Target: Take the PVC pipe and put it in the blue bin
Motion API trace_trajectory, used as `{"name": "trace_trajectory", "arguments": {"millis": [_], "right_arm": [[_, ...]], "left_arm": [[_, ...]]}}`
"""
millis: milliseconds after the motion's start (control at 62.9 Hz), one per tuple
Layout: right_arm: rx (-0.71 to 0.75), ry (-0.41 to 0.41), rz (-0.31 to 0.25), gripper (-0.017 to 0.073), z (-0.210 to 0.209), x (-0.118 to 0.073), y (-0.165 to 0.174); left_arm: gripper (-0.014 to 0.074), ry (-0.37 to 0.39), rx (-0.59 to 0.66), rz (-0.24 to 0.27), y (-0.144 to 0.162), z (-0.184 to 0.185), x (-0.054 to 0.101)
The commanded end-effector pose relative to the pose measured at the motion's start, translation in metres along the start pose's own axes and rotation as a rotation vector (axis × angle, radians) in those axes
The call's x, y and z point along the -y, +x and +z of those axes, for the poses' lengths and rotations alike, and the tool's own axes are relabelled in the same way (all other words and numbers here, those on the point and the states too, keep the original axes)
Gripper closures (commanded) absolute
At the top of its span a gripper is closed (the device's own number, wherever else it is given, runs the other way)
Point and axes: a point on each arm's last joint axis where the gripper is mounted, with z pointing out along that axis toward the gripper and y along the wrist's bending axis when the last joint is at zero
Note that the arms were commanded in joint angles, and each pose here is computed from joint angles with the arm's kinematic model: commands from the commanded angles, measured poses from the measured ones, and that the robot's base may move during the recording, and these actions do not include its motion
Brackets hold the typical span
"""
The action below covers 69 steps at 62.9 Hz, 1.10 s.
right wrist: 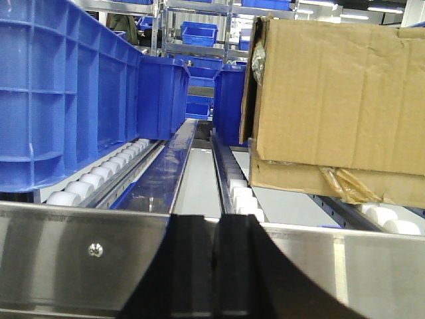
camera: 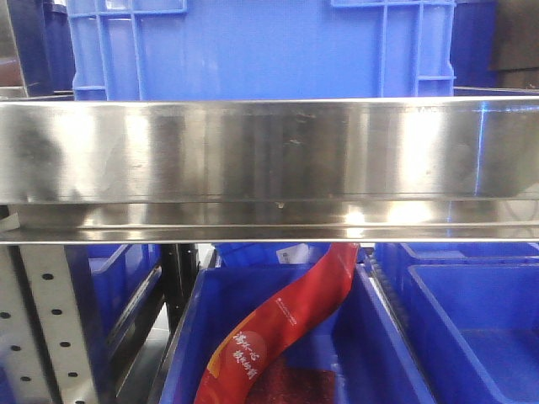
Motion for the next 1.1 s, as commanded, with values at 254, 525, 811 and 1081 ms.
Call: {"name": "trace_trajectory", "arguments": {"millis": [254,525,811,1081], "right_arm": [[0.017,0.011,-0.005,0.0721,-0.0003,0.0008,-0.0014],[0.017,0.011,-0.005,0.0721,-0.0003,0.0008,-0.0014],[0.017,0.011,-0.005,0.0721,-0.0003,0.0008,-0.0014],[0.017,0.011,-0.025,0.0721,-0.0003,0.0008,-0.0014]], "left_arm": [[0.0704,-0.006,0.024,-0.002,-0.0023,-0.0004,-0.0004],[0.0704,-0.006,0.024,-0.002,-0.0023,-0.0004,-0.0004],[0.0704,-0.006,0.024,-0.002,-0.0023,-0.0004,-0.0004],[0.0704,-0.006,0.024,-0.002,-0.0023,-0.0004,-0.0004]]}}
